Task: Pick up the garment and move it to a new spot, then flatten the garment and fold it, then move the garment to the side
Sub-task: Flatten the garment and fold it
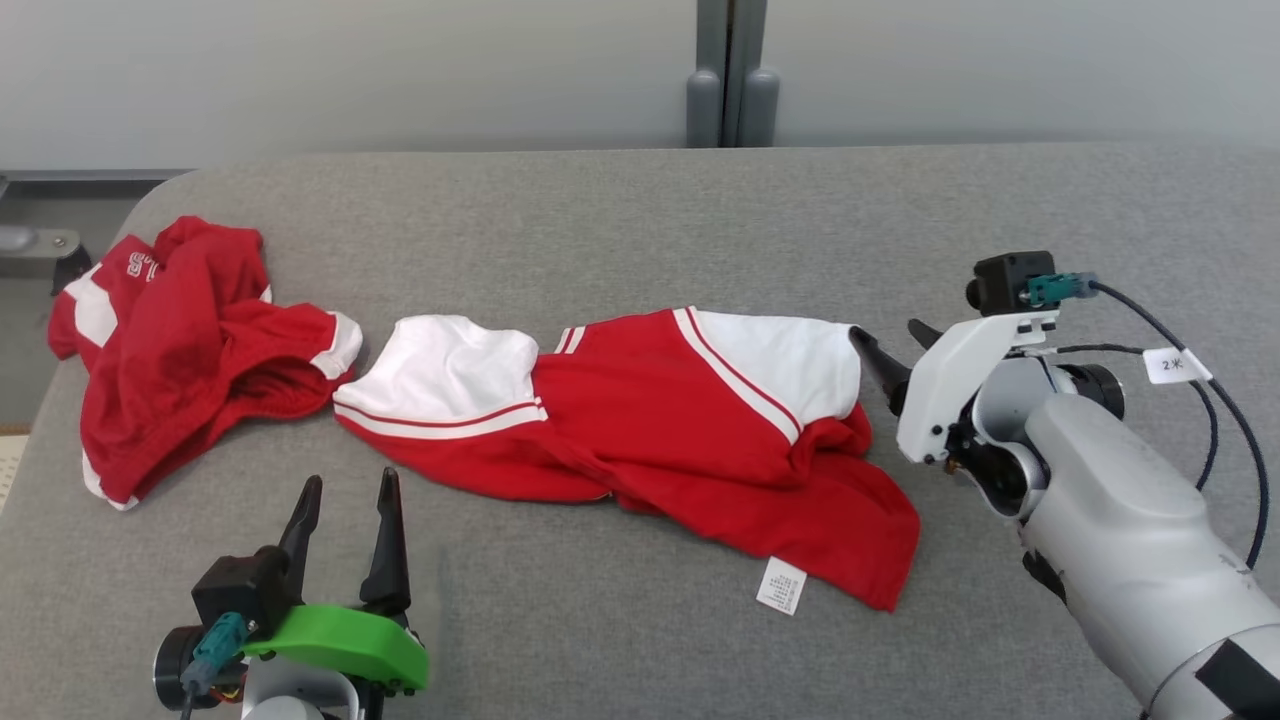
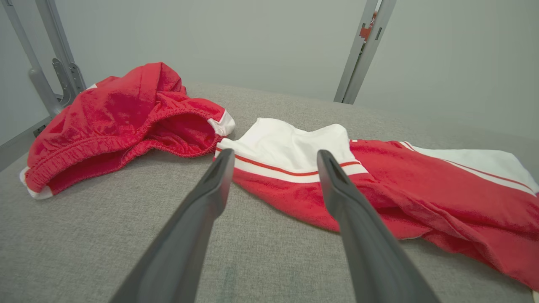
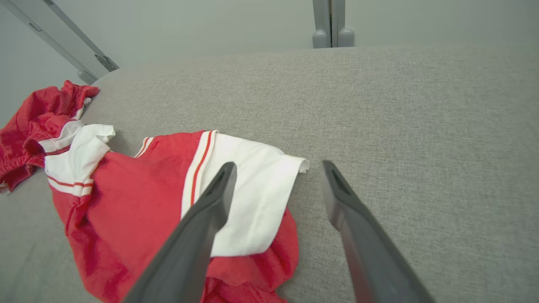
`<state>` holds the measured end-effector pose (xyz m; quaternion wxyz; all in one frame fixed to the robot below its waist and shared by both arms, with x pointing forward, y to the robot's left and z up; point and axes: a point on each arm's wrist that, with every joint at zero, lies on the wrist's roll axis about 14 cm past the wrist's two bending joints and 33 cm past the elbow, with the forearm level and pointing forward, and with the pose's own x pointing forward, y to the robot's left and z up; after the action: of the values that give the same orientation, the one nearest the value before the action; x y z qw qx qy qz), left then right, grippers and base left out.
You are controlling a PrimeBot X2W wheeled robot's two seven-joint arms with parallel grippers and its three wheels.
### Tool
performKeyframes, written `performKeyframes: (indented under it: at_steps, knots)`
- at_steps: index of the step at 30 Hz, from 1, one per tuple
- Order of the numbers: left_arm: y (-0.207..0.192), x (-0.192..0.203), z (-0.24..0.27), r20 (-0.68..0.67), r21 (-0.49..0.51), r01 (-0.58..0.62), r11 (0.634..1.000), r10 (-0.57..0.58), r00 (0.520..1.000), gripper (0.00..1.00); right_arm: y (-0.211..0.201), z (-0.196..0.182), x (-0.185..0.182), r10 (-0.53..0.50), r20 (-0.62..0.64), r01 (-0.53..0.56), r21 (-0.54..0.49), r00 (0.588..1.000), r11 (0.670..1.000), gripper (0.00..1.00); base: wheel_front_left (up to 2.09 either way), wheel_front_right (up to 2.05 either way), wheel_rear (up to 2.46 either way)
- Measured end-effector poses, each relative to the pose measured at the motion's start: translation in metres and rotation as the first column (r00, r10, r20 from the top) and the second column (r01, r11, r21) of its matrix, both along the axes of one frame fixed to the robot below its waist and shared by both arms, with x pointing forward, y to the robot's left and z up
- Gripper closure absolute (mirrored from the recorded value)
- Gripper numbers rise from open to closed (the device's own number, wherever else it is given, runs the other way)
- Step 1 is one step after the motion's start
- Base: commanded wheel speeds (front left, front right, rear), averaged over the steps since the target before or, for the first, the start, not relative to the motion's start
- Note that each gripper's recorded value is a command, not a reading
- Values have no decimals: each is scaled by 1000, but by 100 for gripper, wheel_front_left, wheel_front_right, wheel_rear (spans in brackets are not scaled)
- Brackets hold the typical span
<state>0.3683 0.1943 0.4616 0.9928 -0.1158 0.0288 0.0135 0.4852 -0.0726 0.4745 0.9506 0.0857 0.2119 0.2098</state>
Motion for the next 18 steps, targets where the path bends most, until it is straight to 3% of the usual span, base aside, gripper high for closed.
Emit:
performKeyframes:
  at_steps: [4,6,18]
  knots:
    - [13,-5,-3,-12,-6,-42,999,42,999,0,-8,-32,4,-18,-167,8,-64,986,998,0,0,0,0]
    - [20,-10,-6,-22,-5,-64,998,64,998,0,-1,-38,7,-21,-220,13,-40,975,999,0,0,0,0]
    - [59,-41,-14,-55,6,-194,981,194,979,0,45,-66,7,54,-369,-53,12,928,999,0,0,0,0]
